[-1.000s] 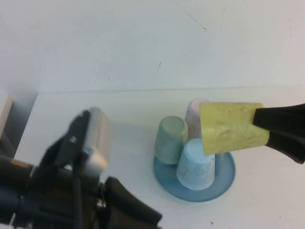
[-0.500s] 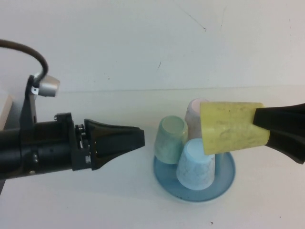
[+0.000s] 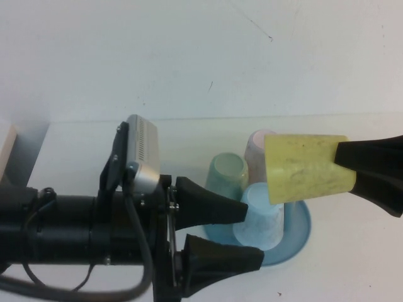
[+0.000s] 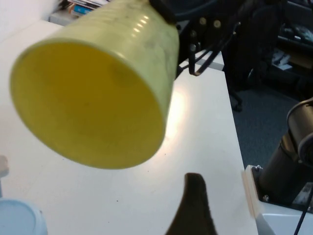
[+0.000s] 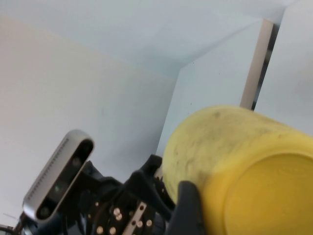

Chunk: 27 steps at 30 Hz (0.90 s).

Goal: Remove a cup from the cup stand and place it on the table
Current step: Hand over the cup

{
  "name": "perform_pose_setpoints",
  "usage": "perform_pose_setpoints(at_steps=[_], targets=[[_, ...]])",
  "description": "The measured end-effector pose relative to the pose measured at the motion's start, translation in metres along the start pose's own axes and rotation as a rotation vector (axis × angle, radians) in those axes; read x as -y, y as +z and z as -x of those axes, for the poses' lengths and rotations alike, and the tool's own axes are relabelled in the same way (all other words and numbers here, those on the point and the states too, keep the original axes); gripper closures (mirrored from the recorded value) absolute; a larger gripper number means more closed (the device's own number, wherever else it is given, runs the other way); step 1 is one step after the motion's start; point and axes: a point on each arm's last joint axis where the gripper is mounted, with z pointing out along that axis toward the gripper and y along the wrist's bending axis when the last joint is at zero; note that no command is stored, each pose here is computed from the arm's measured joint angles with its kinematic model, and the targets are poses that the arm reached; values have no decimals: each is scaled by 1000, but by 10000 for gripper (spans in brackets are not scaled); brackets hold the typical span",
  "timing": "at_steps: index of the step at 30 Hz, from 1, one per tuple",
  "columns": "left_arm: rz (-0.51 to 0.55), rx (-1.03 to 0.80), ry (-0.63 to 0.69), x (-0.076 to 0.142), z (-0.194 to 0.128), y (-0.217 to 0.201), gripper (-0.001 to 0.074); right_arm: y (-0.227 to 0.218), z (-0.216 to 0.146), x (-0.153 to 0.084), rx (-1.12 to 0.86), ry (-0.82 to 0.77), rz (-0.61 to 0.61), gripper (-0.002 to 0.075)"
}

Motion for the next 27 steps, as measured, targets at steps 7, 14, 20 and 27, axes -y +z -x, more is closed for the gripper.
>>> perform_pose_setpoints(at_steps=[7, 14, 20, 27], targets=[[47, -18, 40, -3, -2, 4, 244, 0, 0, 0, 0, 0, 0, 183], [81, 12, 84, -7, 19, 4, 244, 0, 0, 0, 0, 0, 0, 183], [74, 31, -19, -22, 33, 13, 244, 0, 0, 0, 0, 0, 0, 183], [-25, 10, -140, -45, 27, 30, 245, 0, 0, 0, 0, 0, 0, 183]])
